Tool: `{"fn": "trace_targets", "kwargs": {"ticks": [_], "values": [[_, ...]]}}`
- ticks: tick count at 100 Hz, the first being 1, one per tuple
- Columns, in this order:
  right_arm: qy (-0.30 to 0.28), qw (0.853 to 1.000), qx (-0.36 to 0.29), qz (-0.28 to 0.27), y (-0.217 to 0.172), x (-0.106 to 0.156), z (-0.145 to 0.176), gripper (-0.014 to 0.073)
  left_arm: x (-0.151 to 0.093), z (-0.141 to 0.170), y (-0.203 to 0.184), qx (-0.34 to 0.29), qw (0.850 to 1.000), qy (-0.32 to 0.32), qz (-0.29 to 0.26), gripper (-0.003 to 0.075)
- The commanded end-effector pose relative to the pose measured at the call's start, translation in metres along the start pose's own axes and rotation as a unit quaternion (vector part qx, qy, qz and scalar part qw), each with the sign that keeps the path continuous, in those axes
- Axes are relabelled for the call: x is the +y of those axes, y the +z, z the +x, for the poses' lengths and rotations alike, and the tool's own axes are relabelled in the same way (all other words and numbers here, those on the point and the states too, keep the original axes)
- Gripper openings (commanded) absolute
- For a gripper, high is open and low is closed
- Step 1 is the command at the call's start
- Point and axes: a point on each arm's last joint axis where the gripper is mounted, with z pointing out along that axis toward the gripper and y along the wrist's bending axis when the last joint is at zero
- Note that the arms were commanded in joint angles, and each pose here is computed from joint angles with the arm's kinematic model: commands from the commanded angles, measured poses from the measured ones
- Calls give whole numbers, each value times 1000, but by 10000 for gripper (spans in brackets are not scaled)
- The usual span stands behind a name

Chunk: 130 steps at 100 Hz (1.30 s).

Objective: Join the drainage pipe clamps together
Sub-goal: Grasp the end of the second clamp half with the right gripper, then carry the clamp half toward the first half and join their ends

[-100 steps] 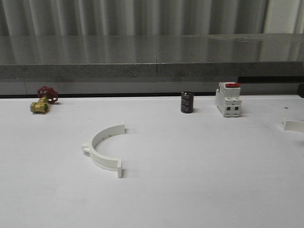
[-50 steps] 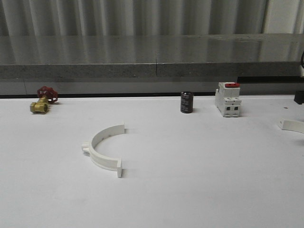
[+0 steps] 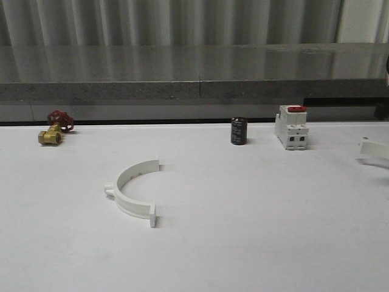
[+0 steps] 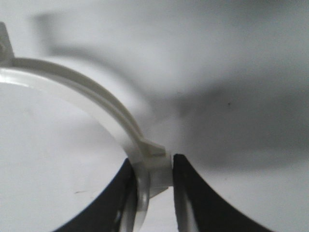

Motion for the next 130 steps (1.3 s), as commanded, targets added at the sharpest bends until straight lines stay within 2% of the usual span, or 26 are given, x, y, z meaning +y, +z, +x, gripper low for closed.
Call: {"fn": "trace_targets", "kwargs": {"ticks": [1, 13, 26, 48, 74, 130], "values": [[2, 999, -46, -13, -42, 18, 3, 92, 0, -15, -4, -50, 999, -2, -2, -15], [-15, 999, -40, -19, -51, 47, 9, 92, 0, -15, -4, -50, 999, -2, -2, -15], [-8, 999, -32, -26, -59, 80, 17, 92, 0, -15, -4, -50, 999, -2, -2, -15], [-22, 999, -29, -34, -57, 132, 38, 92, 0, -15, -4, -50, 999, -2, -2, -15], [-35, 999, -22, -26, -46, 170, 51, 92, 0, -15, -4, -50, 999, -2, -2, -15], [-92, 994, -25, -45, -35, 260, 45, 92, 0, -15, -4, -50, 999, -2, -2, -15]]}}
